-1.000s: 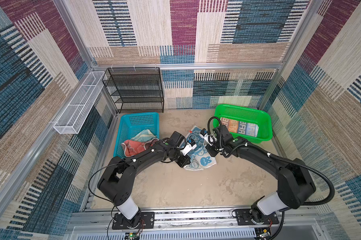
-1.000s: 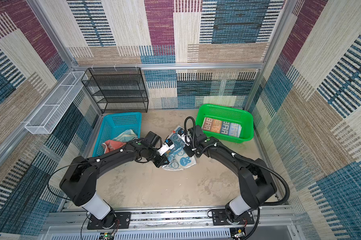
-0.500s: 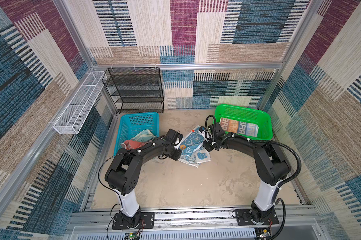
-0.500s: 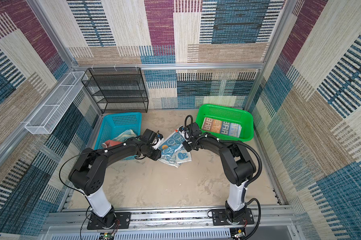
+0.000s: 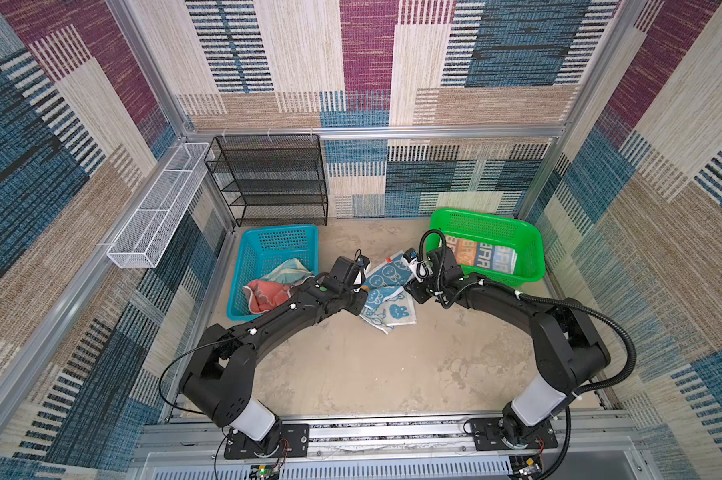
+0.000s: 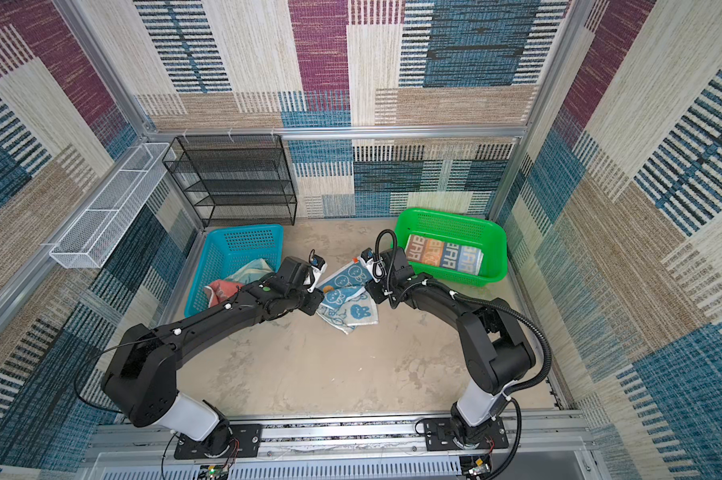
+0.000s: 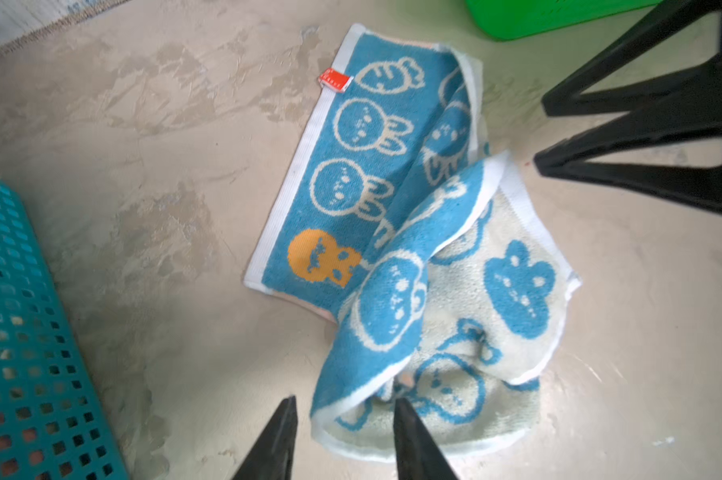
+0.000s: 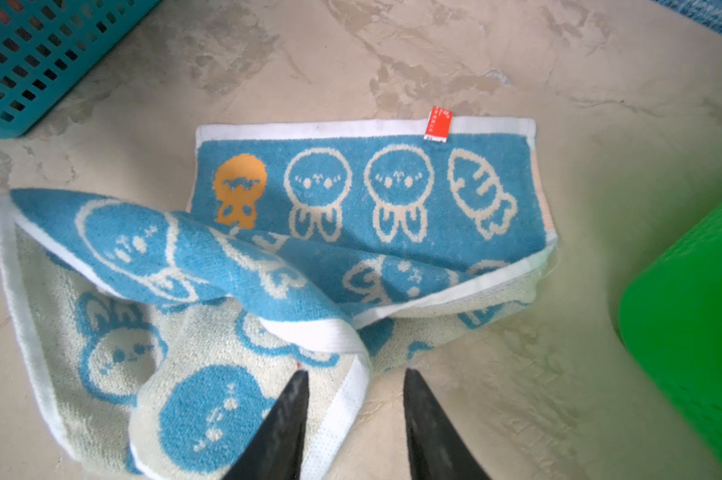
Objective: Fold and stack the towels
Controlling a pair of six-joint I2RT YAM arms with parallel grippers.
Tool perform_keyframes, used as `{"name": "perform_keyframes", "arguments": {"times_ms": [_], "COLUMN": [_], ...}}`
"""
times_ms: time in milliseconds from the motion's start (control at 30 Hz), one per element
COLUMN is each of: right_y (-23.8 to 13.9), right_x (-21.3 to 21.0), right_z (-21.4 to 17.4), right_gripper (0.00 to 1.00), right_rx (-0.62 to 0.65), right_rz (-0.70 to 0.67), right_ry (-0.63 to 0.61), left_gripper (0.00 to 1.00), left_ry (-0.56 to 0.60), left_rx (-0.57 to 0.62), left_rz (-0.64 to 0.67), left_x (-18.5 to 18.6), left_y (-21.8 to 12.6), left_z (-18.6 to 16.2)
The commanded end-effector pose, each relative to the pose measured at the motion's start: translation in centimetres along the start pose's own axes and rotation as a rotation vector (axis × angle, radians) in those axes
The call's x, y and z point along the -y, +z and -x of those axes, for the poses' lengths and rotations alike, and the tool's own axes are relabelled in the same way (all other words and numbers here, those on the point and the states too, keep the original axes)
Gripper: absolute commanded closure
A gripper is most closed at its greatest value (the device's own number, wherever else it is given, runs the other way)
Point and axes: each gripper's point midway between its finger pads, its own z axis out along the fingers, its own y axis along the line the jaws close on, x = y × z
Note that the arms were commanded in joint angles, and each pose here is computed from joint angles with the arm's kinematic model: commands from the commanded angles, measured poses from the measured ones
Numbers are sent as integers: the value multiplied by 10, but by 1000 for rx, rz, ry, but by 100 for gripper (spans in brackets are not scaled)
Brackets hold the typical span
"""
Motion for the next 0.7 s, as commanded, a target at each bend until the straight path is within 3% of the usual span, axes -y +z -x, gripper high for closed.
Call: {"name": "perform_keyframes", "arguments": {"times_ms": [0, 200, 400, 667], "right_y": [-6, -9, 14, 27], "right_x": [-15, -38, -42, -51], "right_z": [15, 13, -7, -2], "right_gripper": [56, 57, 58, 55], "right_rx": [71, 94, 28, 82], "right_rz": [79, 217, 262, 337], "right_ry": [17, 117, 191, 206], "left_gripper": [57, 57, 57, 57], "left_ry": [8, 12, -8, -12], "left_rx": [59, 87, 36, 33], "left_rz": [-26, -146, -162, -159], "left_x": [7, 38, 43, 43], "left_y": [-5, 0, 25, 28], "left_z": [10, 13, -1, -4]}}
